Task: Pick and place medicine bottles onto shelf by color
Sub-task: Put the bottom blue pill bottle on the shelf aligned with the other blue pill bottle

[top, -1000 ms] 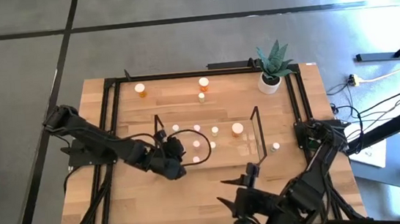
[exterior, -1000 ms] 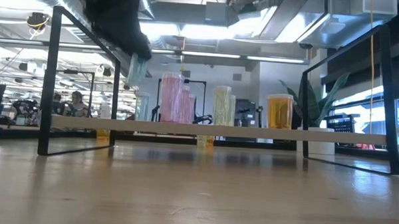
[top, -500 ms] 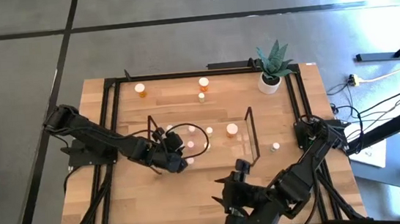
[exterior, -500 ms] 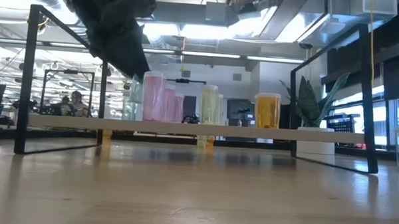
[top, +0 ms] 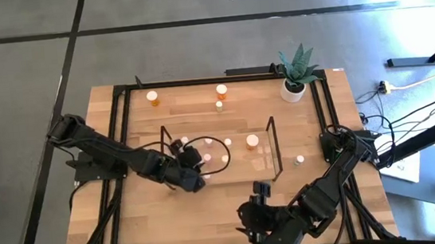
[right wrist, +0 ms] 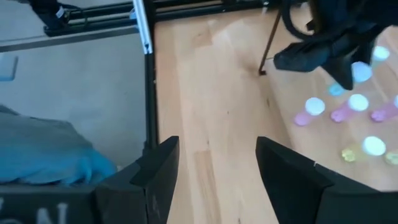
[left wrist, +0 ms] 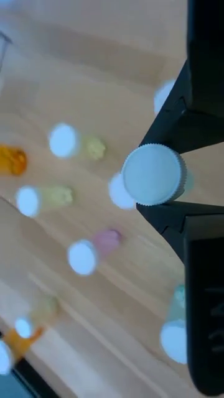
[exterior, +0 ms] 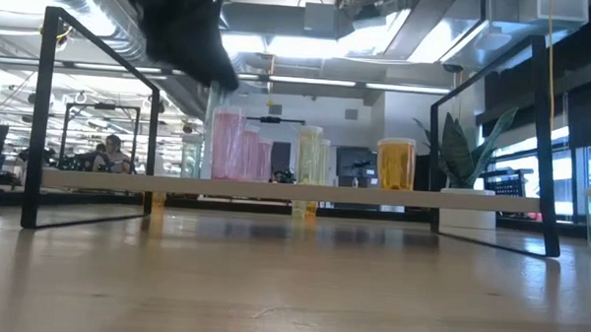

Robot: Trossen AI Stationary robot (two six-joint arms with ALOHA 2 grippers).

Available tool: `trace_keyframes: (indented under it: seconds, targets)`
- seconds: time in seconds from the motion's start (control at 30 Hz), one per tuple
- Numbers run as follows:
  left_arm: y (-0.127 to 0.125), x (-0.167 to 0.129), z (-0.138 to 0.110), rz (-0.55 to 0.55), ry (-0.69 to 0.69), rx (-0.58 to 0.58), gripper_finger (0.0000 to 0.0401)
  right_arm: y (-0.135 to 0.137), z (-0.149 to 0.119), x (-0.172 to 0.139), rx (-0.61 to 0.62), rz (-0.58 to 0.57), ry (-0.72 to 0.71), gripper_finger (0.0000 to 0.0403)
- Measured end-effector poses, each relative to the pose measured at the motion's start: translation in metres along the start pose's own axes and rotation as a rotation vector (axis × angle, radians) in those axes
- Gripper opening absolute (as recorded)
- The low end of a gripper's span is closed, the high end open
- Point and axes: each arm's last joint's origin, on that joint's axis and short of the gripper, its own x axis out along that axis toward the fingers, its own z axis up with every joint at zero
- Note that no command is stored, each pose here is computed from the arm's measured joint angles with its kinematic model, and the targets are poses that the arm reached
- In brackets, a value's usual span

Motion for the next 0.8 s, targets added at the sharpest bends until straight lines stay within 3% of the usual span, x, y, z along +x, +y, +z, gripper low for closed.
trace_keyframes:
  seconds: [0.23, 0.5, 0.8]
  targets:
    - [-0.011, -0.017, 0.008, -0.083, 0.039, 0.113, 0.0101, 0.0, 0.0, 0.0, 0.0, 0.012, 0.011, 0.0215]
    - [-0.001, -0.033, -0.007, -0.023, 0.149, 0.214, 0.0101, 0.0, 0.0, 0.0, 0.001, 0.012, 0.011, 0.0215]
    - [0.003, -0.026, 0.004, -0.021, 0.106, 0.171, 0.0101, 0.001, 0.0, 0.0, 0.003, 0.015, 0.007, 0.0215]
